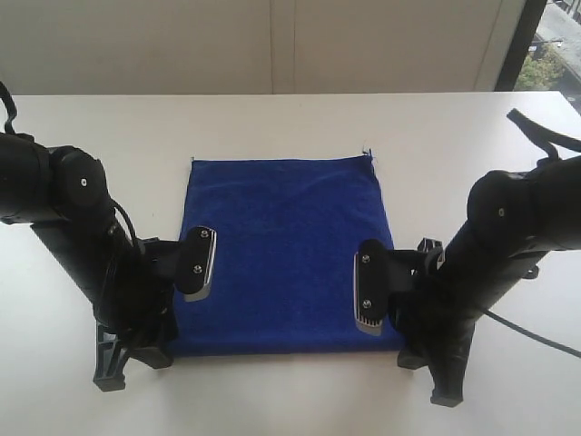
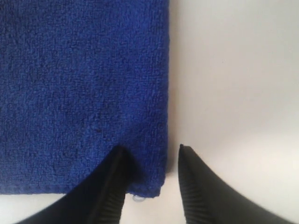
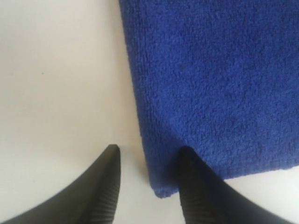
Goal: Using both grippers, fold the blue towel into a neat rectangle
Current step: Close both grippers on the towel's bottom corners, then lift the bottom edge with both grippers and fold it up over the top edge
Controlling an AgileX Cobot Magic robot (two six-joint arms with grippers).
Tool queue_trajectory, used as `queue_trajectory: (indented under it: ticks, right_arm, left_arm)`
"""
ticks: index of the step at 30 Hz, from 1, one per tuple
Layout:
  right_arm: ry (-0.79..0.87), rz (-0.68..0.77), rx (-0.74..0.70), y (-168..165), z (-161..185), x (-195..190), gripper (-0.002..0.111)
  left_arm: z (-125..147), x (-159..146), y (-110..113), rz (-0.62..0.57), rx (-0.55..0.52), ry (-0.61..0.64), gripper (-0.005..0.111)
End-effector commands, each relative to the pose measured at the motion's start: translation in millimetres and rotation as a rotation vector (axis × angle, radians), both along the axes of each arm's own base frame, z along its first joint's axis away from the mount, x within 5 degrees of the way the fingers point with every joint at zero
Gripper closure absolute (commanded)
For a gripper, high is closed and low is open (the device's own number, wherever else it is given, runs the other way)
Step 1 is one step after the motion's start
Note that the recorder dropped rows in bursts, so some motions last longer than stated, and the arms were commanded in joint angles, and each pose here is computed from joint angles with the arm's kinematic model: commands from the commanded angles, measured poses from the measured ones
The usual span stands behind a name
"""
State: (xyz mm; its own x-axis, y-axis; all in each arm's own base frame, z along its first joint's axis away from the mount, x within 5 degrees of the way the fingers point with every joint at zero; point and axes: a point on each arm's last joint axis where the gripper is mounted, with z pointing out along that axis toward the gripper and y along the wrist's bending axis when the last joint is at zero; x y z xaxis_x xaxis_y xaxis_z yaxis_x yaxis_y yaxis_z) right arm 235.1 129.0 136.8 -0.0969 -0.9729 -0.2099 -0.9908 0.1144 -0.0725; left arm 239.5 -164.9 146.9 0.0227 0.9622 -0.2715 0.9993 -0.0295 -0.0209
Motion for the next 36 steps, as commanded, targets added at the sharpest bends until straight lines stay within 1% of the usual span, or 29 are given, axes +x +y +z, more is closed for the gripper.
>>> queue_trajectory:
  ticks: [1, 2, 4, 6, 9, 13, 17, 21, 26, 30, 33, 36]
  right_arm:
    - [0.028, 0.013, -0.015, 0.4, -9.5, -0.9, 0.07]
    - [0.04, 0.013, -0.021, 0.4, -12.9, -0.9, 0.07]
    - [0.054, 0.013, -0.028, 0.4, -17.2, -0.9, 0.072]
    - [0.059, 0.013, -0.031, 0.4, -19.2, -0.7, 0.078]
    - [0.047, 0.002, -0.027, 0.7, -19.1, 0.5, 0.091]
    - [0.045, 0.002, -0.026, 0.8, -19.1, 0.7, 0.108]
    - [0.038, 0.006, -0.027, 0.5, -17.7, 0.8, 0.108]
    - [0.007, 0.007, -0.005, 0.1, -2.2, -1.3, 0.108]
    - [0.011, -0.028, 0.037, -2.8, 29.2, -13.9, 0.108]
    - [0.009, -0.075, 0.082, -4.9, 50.8, -24.0, 0.108]
    - [0.054, -0.107, 0.095, -7.3, 61.6, -34.1, 0.108]
    - [0.088, -0.098, 0.125, -7.9, 72.8, -44.7, 0.108]
  left_arm:
    - [-3.0, -3.1, 1.0, -0.001, 0.006, 0.033, 0.065]
    - [-3.0, -3.1, 1.0, -0.001, 0.006, 0.033, 0.067]
    - [-3.0, -3.1, 1.0, -0.001, 0.006, 0.033, 0.076]
    - [-3.0, -3.0, 0.9, -0.001, 0.006, 0.032, 0.089]
    - [-3.0, -2.9, 1.1, -0.003, 0.008, 0.031, 0.107]
    - [-3.2, -2.8, 1.6, -0.01, 0.014, 0.027, 0.107]
    - [-4.1, -2.1, 5.4, -0.046, 0.055, 0.011, 0.107]
    - [1.8, -5.3, 6.6, -0.055, 0.055, 0.021, 0.107]
    - [24.0, -17.3, 11.0, -0.038, 0.05, 0.067, 0.107]
    - [43.2, -31.8, 15.5, -0.058, 0.041, 0.129, 0.107]
    - [54.8, -42.4, 18.7, -0.075, 0.036, 0.179, 0.107]
    - [66.2, -51.7, 21.1, -0.079, 0.021, 0.216, 0.107]
